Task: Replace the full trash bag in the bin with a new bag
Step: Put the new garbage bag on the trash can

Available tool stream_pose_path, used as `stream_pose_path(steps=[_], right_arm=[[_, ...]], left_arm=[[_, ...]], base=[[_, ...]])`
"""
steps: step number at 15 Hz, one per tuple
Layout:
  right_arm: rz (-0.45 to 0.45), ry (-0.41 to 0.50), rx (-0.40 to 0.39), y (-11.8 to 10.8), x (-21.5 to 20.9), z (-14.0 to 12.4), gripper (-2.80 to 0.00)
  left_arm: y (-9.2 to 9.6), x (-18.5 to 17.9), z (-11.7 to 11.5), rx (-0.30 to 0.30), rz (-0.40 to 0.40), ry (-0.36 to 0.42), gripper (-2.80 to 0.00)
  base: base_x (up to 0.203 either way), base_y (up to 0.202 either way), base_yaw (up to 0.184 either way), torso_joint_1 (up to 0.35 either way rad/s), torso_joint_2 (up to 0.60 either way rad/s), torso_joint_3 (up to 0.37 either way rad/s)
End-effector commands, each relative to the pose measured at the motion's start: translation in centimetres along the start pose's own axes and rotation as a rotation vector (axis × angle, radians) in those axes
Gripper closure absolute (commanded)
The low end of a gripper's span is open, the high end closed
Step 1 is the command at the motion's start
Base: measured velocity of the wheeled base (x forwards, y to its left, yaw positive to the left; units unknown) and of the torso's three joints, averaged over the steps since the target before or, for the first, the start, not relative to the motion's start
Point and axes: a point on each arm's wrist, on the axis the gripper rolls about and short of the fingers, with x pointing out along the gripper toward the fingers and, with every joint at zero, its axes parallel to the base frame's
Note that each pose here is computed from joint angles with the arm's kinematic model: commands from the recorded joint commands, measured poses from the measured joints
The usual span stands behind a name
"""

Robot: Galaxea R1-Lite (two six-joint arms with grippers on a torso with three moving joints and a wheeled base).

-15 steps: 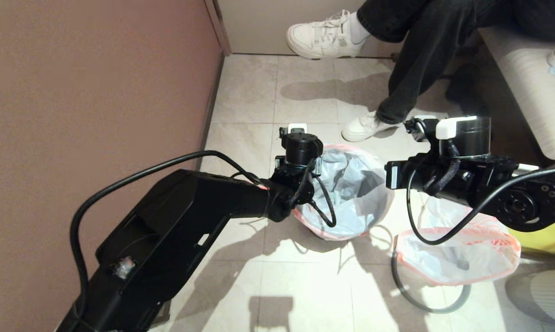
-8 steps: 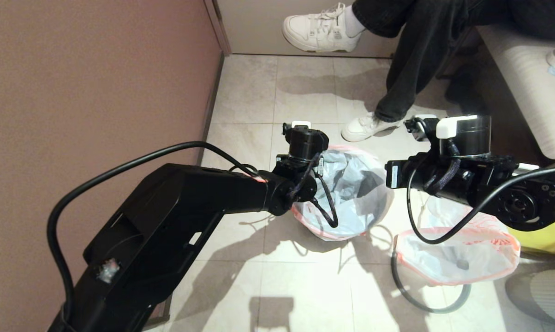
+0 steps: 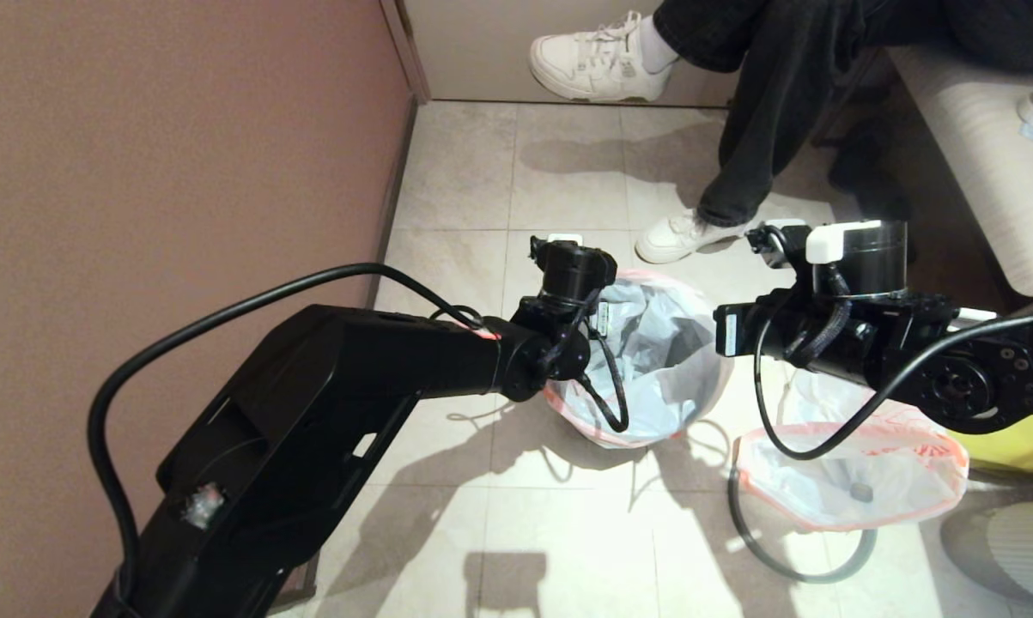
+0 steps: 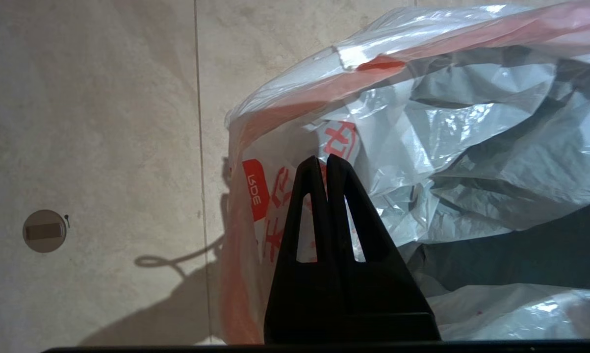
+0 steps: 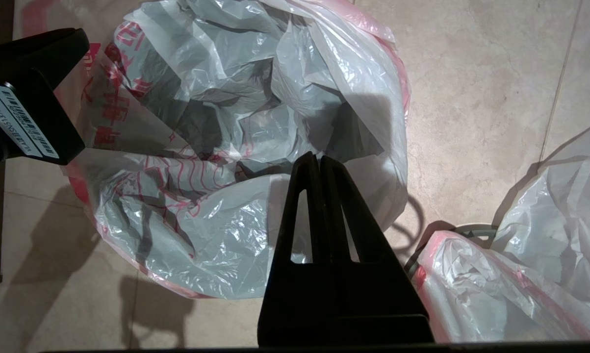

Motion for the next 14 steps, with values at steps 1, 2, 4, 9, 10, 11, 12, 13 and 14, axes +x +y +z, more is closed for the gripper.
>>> stream_pose_path(steps=[1,2,4,9,10,11,12,13,14], right_arm=[[0.0,-0.001,0.0,0.0,0.0,0.0,0.0],[0.0,0.0,0.0,0.0,0.0,-0.1,0.0],[0.005,0.006,-0.002,0.1,0.1,-0.2,0.0],[0.002,0.015,-0.004,0.1,0.5,-0.5,0.0],[0.004,0.016,-0.005,0.2,0.6,-0.6,0.0],[0.004,0.014,-0.005,0.2,0.5,-0.5,0.0],[0.003,0.012,-0.004,0.1,0.4,-0.5,0.0],[0.003,0.011,-0.004,0.1,0.4,-0.4,0.0],[0.002,0.01,-0.004,0.1,0.4,-0.4,0.0]], left_arm=[[0.6,0.9,-0.6,0.003,0.014,0.012,0.0],[1.0,1.4,-0.9,0.004,0.017,0.016,0.0],[1.9,2.6,-1.5,-0.005,0.046,-0.001,0.0],[4.1,5.2,-3.3,0.105,0.189,-0.004,0.0],[3.9,5.7,-4.5,0.125,0.183,0.016,0.0],[3.6,6.2,-5.8,0.143,0.174,0.037,0.0],[3.3,6.5,-6.8,0.153,0.165,0.05,0.0],[3.1,6.7,-7.1,0.151,0.147,0.046,0.0],[3.0,6.9,-7.4,0.146,0.122,0.041,0.0]], base=[[0.0,0.0,0.0,0.0,0.0,0.0],[0.0,0.0,0.0,0.0,0.0,0.0],[0.0,0.0,0.0,0.0,0.0,0.0],[0.0,0.0,0.0,0.0,0.0,0.0],[0.0,0.0,0.0,0.0,0.0,0.0],[0.0,0.0,0.0,0.0,0.0,0.0],[0.0,0.0,0.0,0.0,0.0,0.0],[0.0,0.0,0.0,0.0,0.0,0.0],[0.0,0.0,0.0,0.0,0.0,0.0]])
